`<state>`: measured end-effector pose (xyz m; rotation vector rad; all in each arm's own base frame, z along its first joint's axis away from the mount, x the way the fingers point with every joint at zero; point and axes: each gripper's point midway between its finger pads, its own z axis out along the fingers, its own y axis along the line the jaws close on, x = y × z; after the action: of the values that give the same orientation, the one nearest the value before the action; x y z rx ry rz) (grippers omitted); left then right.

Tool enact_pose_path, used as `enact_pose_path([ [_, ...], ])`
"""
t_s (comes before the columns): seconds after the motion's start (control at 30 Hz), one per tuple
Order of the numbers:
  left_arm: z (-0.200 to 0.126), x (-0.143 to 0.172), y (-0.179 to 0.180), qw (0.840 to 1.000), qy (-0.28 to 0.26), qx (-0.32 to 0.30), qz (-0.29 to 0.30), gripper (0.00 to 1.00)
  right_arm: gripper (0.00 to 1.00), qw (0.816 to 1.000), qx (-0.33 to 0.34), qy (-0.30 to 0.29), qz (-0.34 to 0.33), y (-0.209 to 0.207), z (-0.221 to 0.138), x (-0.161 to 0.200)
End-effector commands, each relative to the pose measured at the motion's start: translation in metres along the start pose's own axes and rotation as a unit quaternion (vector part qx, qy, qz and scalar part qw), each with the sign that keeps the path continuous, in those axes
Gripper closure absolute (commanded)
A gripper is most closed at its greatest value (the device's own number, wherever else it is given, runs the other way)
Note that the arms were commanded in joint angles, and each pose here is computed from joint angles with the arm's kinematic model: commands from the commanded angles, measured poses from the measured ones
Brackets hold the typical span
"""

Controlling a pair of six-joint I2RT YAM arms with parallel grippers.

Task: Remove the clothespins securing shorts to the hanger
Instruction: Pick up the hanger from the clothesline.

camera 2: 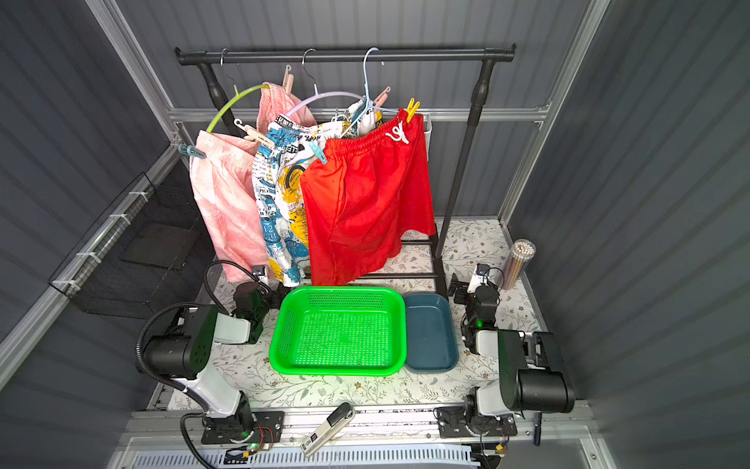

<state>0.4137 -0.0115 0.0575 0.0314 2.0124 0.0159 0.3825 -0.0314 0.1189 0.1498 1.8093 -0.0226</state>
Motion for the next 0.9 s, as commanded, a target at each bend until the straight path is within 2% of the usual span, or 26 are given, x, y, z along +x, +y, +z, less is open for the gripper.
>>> enact_pose_path([
  [0.0,0.0032,-0.0061,0.0007,1.0,-0.01,-0.003,0.006,0.0,0.01,1.0,-0.007,-0.003,-0.005,0.0039,0.002,-0.0017],
  [0.67,0.0031,-0.0063,0.0004,1.0,-0.01,-0.003,0.005,0.0,0.01,1.0,-0.007,-0.003,-0.006,0.0039,0.0022,-0.0018],
  [0.87,0.0031,-0.0064,0.0006,1.0,-0.01,-0.003,0.006,0.0,0.01,1.0,-0.025,0.001,-0.012,0.0102,0.0031,-0.0013],
])
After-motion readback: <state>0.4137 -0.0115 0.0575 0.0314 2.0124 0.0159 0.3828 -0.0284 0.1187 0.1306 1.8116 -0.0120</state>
